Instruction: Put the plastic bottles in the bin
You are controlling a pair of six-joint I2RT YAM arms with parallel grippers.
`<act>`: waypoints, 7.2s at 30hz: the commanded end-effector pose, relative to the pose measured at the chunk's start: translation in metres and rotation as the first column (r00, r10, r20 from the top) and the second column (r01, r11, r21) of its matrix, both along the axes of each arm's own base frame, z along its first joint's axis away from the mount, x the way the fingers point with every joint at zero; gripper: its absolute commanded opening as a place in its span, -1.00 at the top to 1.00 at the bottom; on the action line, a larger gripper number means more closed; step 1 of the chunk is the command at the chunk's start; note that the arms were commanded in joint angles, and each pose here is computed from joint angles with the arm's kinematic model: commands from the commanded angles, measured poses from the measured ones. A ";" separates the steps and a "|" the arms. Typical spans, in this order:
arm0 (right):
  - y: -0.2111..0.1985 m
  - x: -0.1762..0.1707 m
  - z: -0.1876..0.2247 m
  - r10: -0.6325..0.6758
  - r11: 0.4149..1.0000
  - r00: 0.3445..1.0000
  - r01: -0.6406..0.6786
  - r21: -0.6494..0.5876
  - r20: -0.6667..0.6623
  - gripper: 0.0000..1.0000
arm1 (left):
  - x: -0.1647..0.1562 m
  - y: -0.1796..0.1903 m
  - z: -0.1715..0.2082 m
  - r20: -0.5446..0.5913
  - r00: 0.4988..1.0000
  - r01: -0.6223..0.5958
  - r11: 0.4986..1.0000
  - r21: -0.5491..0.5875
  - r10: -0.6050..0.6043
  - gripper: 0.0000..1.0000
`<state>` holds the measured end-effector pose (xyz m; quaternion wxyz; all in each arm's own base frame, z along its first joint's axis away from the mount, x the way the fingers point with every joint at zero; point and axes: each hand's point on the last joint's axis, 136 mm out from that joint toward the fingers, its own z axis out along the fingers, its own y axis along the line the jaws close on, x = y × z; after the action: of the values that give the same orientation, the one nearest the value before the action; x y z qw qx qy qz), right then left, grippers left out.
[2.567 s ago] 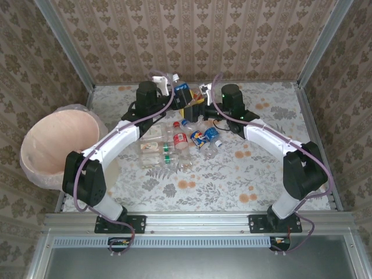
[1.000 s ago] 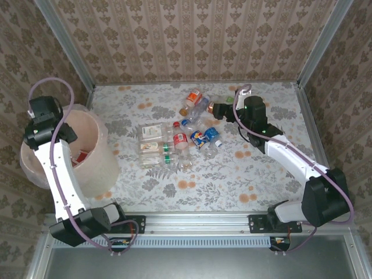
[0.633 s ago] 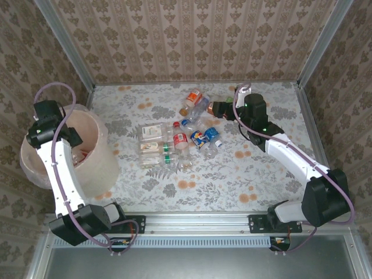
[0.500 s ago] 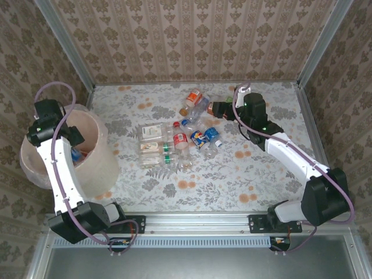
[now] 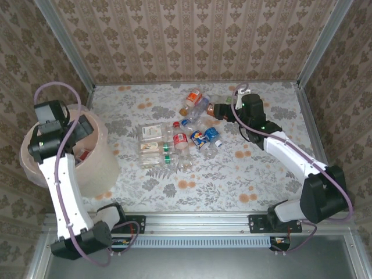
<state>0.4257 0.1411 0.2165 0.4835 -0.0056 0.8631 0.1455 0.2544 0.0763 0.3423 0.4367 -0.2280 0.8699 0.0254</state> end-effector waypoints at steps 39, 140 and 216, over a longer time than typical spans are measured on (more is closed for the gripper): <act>-0.038 0.075 -0.210 0.358 0.545 0.640 -0.734 -0.404 -0.679 -0.25 | 0.052 -0.106 0.034 0.398 0.835 0.470 0.869 -0.157 -0.380 -1.00; 0.029 -0.009 0.024 0.121 0.974 0.990 -0.132 0.182 0.073 -1.00 | 0.103 -0.170 0.038 0.082 0.891 0.411 0.872 0.267 -0.446 -0.02; -0.026 -0.028 0.036 -0.052 0.998 0.996 0.051 0.026 0.068 -1.00 | 0.082 -0.240 -0.027 0.011 0.838 0.544 0.837 0.054 -0.546 -1.00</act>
<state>0.4072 0.1270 0.2597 0.5224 0.0149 0.8357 0.1685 0.3282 -0.1051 0.3578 0.4915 -0.0216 0.8706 0.0011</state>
